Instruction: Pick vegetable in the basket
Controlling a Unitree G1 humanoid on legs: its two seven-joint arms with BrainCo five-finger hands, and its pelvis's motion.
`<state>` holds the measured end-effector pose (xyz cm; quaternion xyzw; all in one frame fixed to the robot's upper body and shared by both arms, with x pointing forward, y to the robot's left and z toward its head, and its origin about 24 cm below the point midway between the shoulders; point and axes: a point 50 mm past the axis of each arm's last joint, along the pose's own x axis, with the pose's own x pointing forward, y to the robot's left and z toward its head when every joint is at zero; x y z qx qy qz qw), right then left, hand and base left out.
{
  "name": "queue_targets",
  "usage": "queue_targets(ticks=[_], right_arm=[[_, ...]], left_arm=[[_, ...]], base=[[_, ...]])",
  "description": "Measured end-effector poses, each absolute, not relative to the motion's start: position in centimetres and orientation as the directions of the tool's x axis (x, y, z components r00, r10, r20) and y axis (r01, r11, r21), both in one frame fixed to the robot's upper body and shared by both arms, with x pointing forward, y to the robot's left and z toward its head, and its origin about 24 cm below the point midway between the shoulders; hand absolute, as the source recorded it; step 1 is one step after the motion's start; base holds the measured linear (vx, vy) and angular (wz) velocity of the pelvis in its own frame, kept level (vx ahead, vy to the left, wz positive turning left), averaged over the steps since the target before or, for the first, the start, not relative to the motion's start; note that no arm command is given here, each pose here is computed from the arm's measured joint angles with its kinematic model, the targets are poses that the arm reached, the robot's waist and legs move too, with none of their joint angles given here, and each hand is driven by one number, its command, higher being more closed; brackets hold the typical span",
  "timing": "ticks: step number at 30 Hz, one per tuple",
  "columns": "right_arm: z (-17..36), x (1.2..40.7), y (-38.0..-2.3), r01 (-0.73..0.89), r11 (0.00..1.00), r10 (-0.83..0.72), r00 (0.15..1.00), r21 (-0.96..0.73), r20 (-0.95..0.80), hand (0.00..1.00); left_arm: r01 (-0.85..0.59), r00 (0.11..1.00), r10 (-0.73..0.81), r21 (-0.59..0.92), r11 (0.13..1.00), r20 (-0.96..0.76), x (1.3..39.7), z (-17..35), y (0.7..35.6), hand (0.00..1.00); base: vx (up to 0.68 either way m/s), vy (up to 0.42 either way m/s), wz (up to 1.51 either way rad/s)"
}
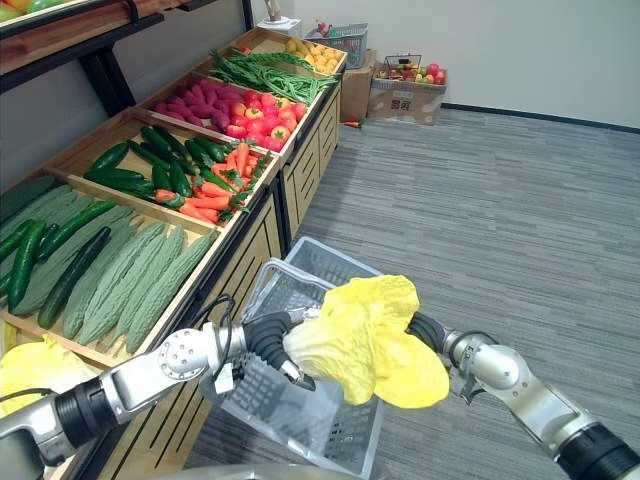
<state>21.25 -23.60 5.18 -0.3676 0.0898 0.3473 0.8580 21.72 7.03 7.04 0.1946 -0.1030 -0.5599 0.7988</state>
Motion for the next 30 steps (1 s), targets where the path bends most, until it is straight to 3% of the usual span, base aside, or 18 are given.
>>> queue_targets(ticks=[8,18,24,30], right_arm=[[4.2,20.8,-24.1,-0.671,0.43,0.505,0.733,-0.604,-0.456,1.0],[4.2,21.5,-25.9,-0.551,0.414,0.394,0.826,-0.724,-0.403,1.0],[3.6,21.4,-28.3,-0.53,0.367,0.276,0.847,-0.764,-0.455,1.0],[3.2,21.1,-28.7,-0.517,0.405,0.243,0.856,-0.754,-0.456,1.0]], left_arm=[[0.828,0.34,-0.93,0.512,0.228,-0.136,21.8,5.8,7.1,1.0],[0.8,0.385,-0.915,0.539,0.265,-0.122,22.6,6.1,7.3,1.0],[0.756,0.372,-0.917,0.621,0.206,-0.148,22.7,6.2,7.2,1.0],[0.689,0.404,-0.876,0.718,0.102,-0.264,23.9,4.7,8.3,1.0]], base=[[0.0,0.0,0.0],[0.0,-0.002,0.04],[-0.01,-0.007,0.08],[0.0,-0.005,0.01]])
